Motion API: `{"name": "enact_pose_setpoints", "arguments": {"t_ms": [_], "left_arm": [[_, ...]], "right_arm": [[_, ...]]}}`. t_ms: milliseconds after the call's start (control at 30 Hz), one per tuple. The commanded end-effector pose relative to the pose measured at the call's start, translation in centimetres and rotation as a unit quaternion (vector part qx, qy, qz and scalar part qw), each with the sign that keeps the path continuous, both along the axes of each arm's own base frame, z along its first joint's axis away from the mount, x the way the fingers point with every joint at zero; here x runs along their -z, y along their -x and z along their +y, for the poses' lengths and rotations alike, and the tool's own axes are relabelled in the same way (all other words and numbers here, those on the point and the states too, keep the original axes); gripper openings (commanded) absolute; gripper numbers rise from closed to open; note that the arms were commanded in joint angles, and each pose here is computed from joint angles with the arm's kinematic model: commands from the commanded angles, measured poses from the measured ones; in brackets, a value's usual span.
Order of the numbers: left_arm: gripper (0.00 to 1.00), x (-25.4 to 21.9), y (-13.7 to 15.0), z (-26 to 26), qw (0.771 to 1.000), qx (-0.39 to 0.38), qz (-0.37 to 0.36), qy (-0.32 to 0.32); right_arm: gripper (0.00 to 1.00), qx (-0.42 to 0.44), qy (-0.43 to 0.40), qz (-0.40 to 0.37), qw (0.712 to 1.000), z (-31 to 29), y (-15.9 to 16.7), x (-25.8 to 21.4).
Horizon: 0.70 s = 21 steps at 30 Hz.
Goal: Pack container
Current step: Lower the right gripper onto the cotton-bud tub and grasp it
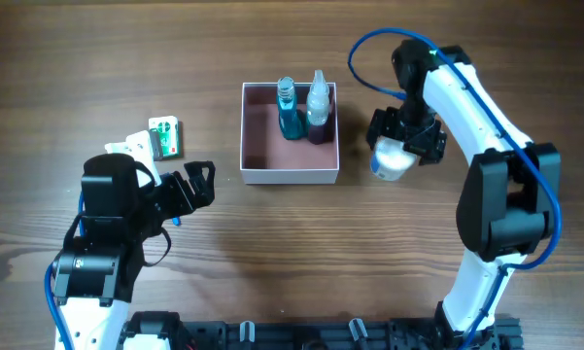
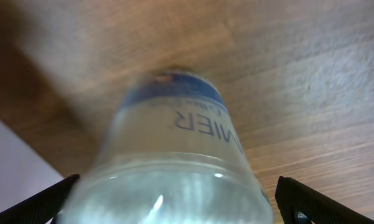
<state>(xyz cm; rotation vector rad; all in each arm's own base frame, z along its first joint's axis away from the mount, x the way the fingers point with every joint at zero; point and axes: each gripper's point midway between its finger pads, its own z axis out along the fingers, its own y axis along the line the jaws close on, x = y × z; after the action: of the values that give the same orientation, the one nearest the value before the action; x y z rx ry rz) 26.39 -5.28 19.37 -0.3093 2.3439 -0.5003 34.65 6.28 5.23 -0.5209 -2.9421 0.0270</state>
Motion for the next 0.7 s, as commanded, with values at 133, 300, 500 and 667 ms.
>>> {"name": "enact_pose_setpoints", "arguments": {"t_ms": [133,300,500,667], "left_arm": [[1.0,-0.94,-0.13,-0.49,1.0,0.009,-0.01,0.008],[1.0,-0.93,-0.12,-0.49,1.0,0.009,-0.01,0.008],[1.0,-0.94,-0.13,-0.49,1.0,0.009,-0.01,0.008],[1.0,-0.94,-0.13,-0.48,1.0,0.009,-0.01,0.008]], "right_arm": [[1.0,-0.007,-0.007,0.028,1.0,0.26,1.37,1.97],[0.99,-0.007,-0.008,0.025,1.0,0.28,1.22,2.0],[0.92,-0.007,-0.008,0.023,1.0,0.29,1.12,2.02],[0.79,-0.006,-0.008,0.022,1.0,0.31,1.08,2.03]]}}
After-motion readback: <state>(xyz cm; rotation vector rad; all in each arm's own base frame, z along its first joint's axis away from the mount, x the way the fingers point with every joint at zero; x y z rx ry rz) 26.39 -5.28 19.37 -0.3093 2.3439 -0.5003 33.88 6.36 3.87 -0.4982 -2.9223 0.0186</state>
